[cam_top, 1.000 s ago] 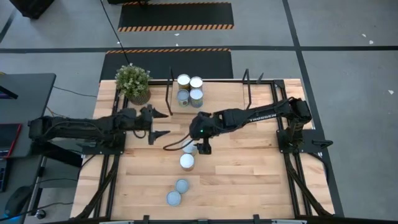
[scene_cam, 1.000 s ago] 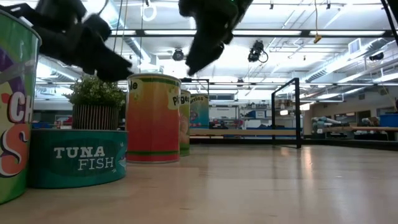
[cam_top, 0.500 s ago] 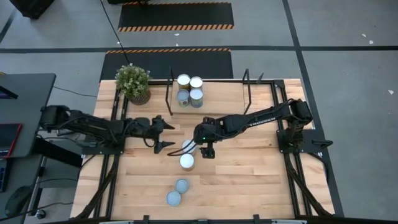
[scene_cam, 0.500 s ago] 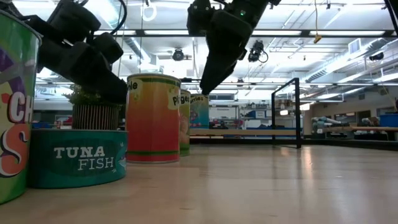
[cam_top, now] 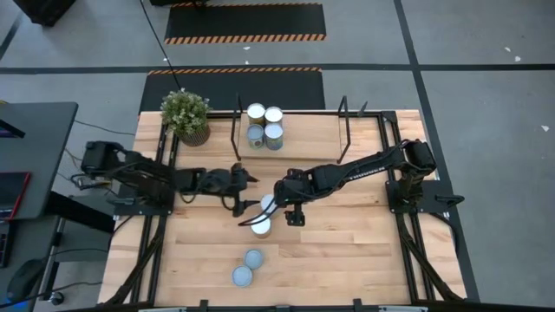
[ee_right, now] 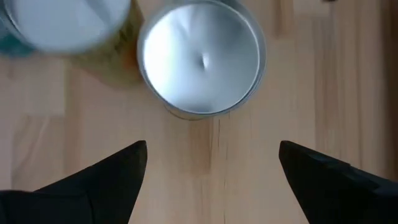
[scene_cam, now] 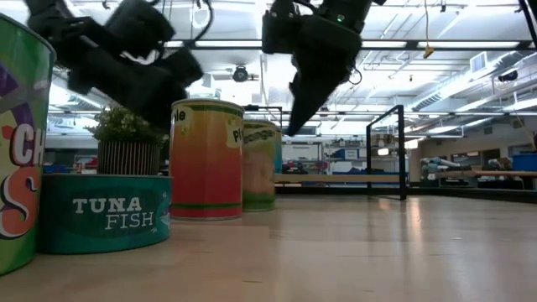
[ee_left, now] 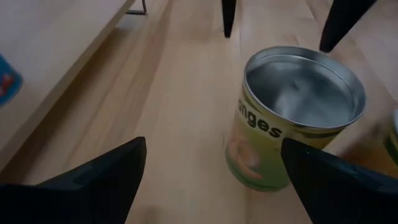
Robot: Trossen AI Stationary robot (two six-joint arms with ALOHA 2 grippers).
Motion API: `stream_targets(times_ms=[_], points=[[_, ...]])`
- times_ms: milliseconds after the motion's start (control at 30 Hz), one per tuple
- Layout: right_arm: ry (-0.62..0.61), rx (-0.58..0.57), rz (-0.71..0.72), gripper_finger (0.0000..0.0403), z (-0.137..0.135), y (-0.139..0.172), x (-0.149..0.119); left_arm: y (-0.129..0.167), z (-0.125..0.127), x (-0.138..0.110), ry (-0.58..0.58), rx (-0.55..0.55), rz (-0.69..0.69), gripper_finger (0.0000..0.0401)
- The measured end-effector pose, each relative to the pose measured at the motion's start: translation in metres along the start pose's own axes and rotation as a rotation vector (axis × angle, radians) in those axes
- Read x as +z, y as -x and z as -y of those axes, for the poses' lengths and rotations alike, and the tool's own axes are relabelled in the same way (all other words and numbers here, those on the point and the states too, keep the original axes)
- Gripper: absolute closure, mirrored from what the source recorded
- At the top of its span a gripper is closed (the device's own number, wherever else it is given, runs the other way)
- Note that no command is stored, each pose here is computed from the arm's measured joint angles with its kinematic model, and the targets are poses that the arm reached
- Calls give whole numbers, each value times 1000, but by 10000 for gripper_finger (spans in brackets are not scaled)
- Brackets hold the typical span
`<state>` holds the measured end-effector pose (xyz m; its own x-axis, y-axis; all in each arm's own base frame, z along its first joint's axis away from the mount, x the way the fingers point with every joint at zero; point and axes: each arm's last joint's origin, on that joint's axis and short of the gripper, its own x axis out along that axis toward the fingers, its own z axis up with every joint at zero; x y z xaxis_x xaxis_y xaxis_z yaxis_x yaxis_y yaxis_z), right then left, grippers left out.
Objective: Pick and place cans onto a shelf
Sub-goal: Put the canned oranges on the shelf
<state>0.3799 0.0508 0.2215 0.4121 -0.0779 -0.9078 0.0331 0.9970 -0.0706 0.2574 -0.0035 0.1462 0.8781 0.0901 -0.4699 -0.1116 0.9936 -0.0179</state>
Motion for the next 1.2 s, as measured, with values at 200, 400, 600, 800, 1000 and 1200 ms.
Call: stream_targets(times_ms=[200, 400, 600, 800, 1000, 1200], points=[[-44, -26, -158, 30, 2, 1, -15, -29, 4, 14, -25, 6, -5, 23], [-52, -17, -170, 30, -5, 3, -18, -48, 7, 21, -87, 7, -13, 23], [-13, -1, -108, 30, -18, 4, -14, -47, 8, 27, -81, 6, 10, 23], [-20, 15, -6, 30, -19, -3, -8, -47, 9, 27, -68, 0, 8, 23], [-24, 22, 26, 30, -19, -16, -15, -46, 11, 28, -71, -5, 18, 23], [-15, 25, 34, 38, -19, -17, -15, -31, 11, 37, -74, -6, 7, 23]])
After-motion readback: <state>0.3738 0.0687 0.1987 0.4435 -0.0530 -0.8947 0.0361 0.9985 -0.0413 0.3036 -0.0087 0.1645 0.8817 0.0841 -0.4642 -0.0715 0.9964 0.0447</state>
